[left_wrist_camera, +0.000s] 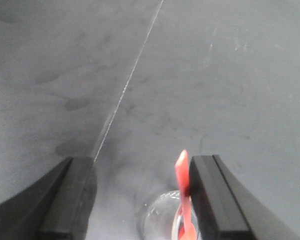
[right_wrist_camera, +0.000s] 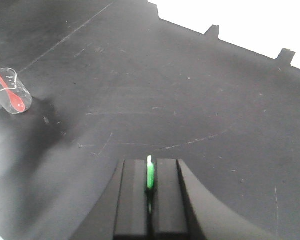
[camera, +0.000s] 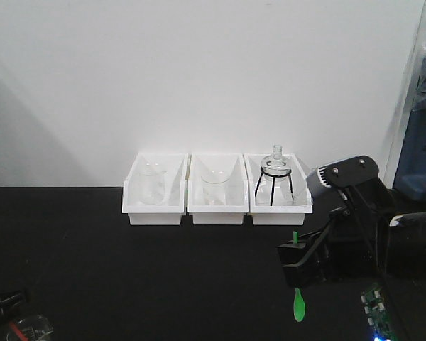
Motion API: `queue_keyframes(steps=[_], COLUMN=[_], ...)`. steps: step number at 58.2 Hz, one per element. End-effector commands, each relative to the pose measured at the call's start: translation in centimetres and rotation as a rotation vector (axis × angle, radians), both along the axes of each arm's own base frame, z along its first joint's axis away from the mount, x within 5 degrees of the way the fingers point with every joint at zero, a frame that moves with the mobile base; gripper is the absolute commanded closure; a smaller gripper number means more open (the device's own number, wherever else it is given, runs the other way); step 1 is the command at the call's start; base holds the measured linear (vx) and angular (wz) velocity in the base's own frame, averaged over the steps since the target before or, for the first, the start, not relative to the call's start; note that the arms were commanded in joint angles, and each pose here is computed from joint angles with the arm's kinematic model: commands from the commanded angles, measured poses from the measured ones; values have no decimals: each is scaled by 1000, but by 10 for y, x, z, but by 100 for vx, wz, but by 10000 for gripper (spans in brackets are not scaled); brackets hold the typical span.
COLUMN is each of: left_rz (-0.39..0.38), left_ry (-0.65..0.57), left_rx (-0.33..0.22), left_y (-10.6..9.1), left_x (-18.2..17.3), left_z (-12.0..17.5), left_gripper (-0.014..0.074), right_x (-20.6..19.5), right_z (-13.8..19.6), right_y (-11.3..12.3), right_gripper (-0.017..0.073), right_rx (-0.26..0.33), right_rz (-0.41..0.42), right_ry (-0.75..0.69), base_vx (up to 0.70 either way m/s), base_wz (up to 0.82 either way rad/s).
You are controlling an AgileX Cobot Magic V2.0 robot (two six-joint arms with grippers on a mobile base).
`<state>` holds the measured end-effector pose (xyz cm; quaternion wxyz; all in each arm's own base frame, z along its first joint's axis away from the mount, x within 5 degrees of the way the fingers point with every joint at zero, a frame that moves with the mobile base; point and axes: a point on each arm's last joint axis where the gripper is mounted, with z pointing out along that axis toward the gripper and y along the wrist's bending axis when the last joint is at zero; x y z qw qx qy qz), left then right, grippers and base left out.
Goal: Sort red and green spoons into left cabinet
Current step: 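Grasp the red spoon from its beaker with the left gripper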
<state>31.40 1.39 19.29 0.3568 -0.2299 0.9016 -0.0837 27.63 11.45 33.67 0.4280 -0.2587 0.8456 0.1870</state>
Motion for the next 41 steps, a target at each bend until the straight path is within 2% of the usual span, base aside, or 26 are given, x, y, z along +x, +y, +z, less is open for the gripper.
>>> queue_keyframes(steps=[1,6,16,23,41], left_rz=[25,27,48,73,73], left_ry=[-138,-142,-165,-188,-241], left_rx=[-1,-3,-19,-41,-30], left_y=[2,2,2,2,3], left_x=[8,9,10,11,10], left_z=[24,24,26,28,38], left_gripper=[144,228,470,603,601], right_x=[0,-1,-1,-1,0], right_z=[22,22,22,22,22], right_y=[-3,-3,-3,-3,-3], right_gripper=[563,563,563,563,563], right_rx=[46,47,47,50,50], right_rz=[-41,-41,-41,-42,-45], right_ry=[-94,-92,-91,-89,-93], base_vx=[0,0,0,0,0], base_wz=[0,0,0,0,0])
